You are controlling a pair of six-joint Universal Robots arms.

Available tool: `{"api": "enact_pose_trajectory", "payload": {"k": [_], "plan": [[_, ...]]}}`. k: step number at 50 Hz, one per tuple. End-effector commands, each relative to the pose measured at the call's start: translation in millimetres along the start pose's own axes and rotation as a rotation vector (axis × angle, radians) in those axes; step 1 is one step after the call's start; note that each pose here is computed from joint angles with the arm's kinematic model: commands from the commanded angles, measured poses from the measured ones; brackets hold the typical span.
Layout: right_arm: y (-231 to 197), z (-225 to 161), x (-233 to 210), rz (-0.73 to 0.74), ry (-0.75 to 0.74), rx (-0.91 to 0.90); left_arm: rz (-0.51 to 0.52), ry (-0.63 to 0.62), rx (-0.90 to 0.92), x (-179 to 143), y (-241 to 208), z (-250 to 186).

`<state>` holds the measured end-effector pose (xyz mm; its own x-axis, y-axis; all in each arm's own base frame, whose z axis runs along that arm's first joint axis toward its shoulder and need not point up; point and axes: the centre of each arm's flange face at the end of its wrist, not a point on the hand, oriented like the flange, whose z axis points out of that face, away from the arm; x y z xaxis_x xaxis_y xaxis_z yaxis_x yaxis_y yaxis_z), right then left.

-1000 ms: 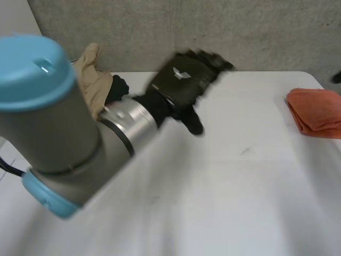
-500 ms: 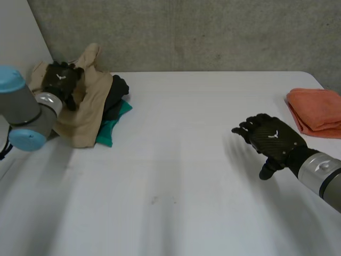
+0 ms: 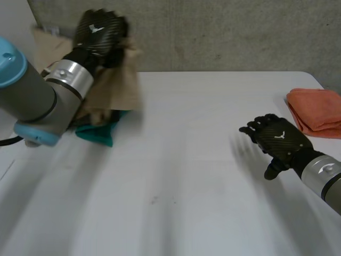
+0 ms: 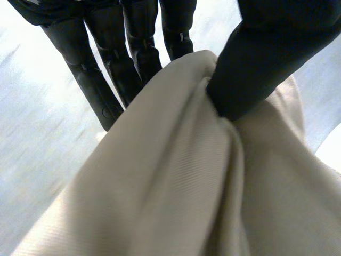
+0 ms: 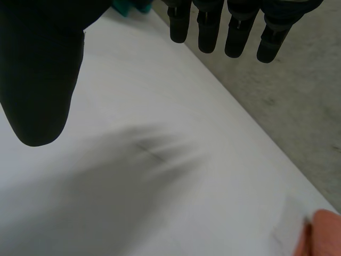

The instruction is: Fold the laundry.

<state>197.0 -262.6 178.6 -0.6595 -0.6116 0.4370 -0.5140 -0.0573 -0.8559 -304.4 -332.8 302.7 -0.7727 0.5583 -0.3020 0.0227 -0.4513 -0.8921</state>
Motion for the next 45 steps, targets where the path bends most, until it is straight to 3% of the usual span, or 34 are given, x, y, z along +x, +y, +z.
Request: {"api": "enact_pose_trajectory", "payload": {"k": [1, 8, 16, 25, 31, 36, 40, 45], "plan": [[-3, -2, 20, 0.032, 0.091, -0.007, -0.119, 0.407, -0.020, 90, -18, -50], [1, 0, 42, 0.074, 0.155, -0.011, -0.201, 0.589, -0.148, 126, -2, -82], [-6, 2, 49, 0.060, 0.163, 0.014, -0.139, 0.586, -0.181, 124, -3, -87], [-21, 2, 55, 0.022, 0.169, 0.059, -0.128, 0.419, -0.269, 108, -26, -100], [-61, -9, 56, -0.024, 0.150, 0.146, -0.092, 0.341, -0.215, 95, -64, -120], [-90, -15, 49, -0.015, 0.104, 0.161, -0.074, 0.183, -0.190, 73, -83, -133], [-108, -8, 22, 0.088, -0.002, 0.115, -0.052, 0.039, -0.255, 49, -64, -133], [-122, 12, -9, 0.178, -0.056, 0.077, -0.059, -0.016, -0.389, 35, -20, -132]]}}
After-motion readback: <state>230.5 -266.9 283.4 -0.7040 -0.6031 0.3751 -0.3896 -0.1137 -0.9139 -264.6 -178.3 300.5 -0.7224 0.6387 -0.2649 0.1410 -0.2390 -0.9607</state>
